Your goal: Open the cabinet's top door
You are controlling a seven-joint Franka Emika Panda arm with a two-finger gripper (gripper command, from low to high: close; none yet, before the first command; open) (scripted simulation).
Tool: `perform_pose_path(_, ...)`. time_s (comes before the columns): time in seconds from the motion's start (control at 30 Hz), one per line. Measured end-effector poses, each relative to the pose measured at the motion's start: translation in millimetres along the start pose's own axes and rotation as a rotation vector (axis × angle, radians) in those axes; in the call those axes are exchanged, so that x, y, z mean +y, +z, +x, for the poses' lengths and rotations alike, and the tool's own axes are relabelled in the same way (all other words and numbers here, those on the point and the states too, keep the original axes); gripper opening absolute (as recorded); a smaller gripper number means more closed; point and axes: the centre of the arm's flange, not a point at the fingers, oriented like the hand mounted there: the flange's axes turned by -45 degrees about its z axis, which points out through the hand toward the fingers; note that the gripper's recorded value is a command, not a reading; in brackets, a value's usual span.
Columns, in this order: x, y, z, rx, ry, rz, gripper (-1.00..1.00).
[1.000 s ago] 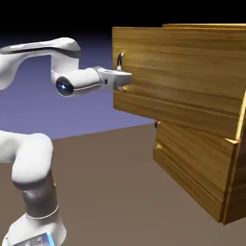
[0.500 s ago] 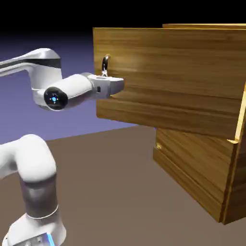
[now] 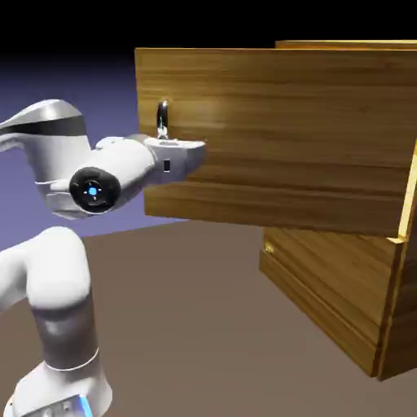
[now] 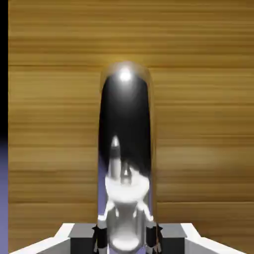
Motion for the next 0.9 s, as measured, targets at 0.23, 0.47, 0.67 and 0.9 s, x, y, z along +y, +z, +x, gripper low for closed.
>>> perform_pose_path(0.23,22,-57,0,0.0,0.0,0.123,-1.0)
perform_pose_path(0.47,61,-128,0,0.0,0.0,0.288,-1.0)
perform_pose_path(0.67,99,-179,0,0.0,0.0,0.416,-1.0)
perform_pose_path(0.9,146,-226,0,0.0,0.0,0.549,-1.0)
